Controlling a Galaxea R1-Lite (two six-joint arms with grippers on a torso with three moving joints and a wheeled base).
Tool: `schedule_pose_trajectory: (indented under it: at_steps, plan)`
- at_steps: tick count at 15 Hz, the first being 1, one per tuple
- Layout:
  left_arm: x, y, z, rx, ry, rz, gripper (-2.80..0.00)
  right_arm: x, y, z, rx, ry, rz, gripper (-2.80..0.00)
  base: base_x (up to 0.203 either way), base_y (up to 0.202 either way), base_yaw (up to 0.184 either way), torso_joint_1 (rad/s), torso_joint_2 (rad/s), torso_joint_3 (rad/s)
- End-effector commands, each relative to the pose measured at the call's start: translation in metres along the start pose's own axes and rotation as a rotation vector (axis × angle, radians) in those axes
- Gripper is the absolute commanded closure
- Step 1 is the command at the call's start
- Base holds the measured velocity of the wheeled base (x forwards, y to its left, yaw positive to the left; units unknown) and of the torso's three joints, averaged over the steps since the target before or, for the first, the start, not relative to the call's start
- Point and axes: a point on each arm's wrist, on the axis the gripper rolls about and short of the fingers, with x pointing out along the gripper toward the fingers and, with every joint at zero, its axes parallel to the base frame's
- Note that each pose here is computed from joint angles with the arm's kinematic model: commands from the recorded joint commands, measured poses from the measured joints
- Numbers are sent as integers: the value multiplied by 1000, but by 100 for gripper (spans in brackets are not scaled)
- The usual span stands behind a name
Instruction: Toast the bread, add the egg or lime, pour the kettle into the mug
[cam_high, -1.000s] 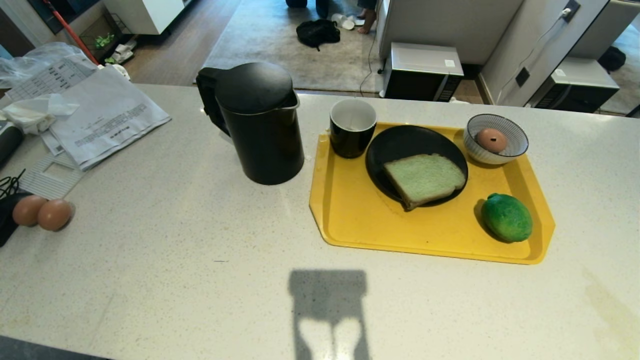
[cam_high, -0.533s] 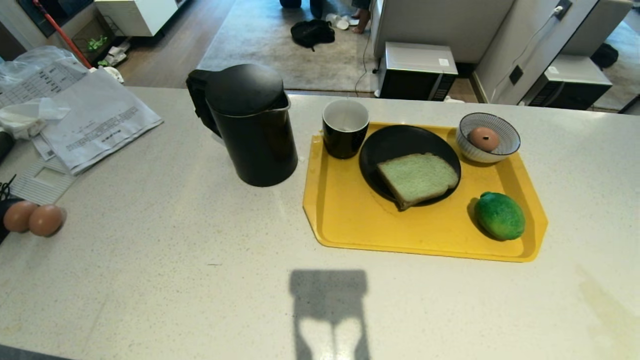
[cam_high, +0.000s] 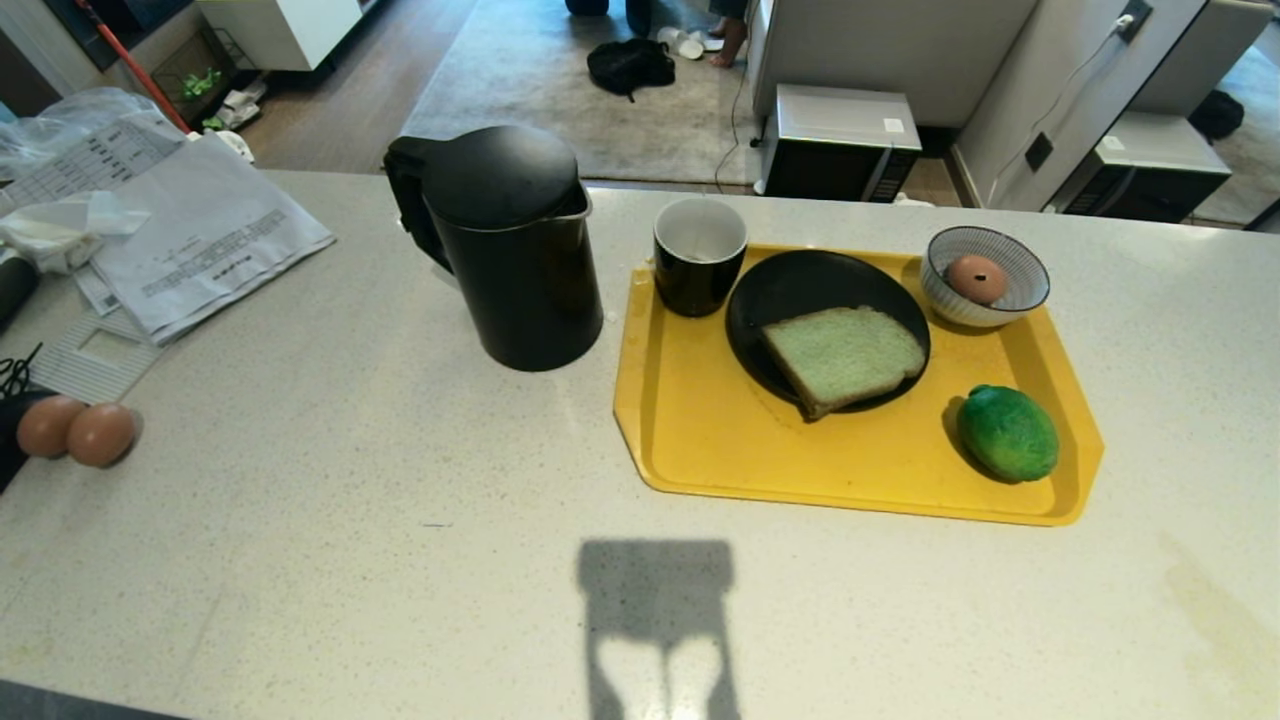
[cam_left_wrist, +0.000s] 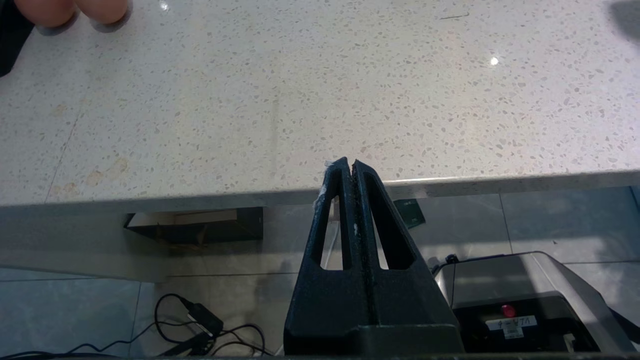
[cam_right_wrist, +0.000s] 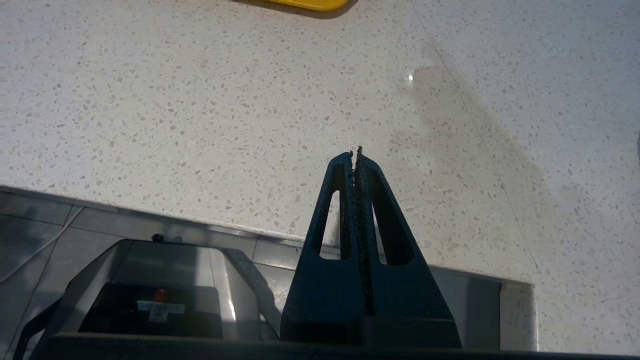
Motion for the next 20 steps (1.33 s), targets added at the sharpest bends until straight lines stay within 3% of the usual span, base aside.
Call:
schedule_pose_trajectory:
  at_steps: [1, 5, 10, 20]
  plan:
    - [0, 0, 0, 1, 0, 0, 0, 0, 0, 0, 0, 1, 0, 0, 0, 0, 0, 0, 0, 0]
    - [0, 0, 0, 1, -1, 0, 0, 0, 0, 0, -2, 1, 2, 0, 1, 2, -18, 2, 0, 1]
    - [0, 0, 0, 1, -1, 2, 0, 0, 0, 0, -2, 2, 0, 0, 1, 5, -118, 3, 3, 4]
    - [0, 0, 0, -18, -1, 3, 0, 0, 0, 0, -2, 1, 1, 0, 0, 0, 0, 0, 0, 0]
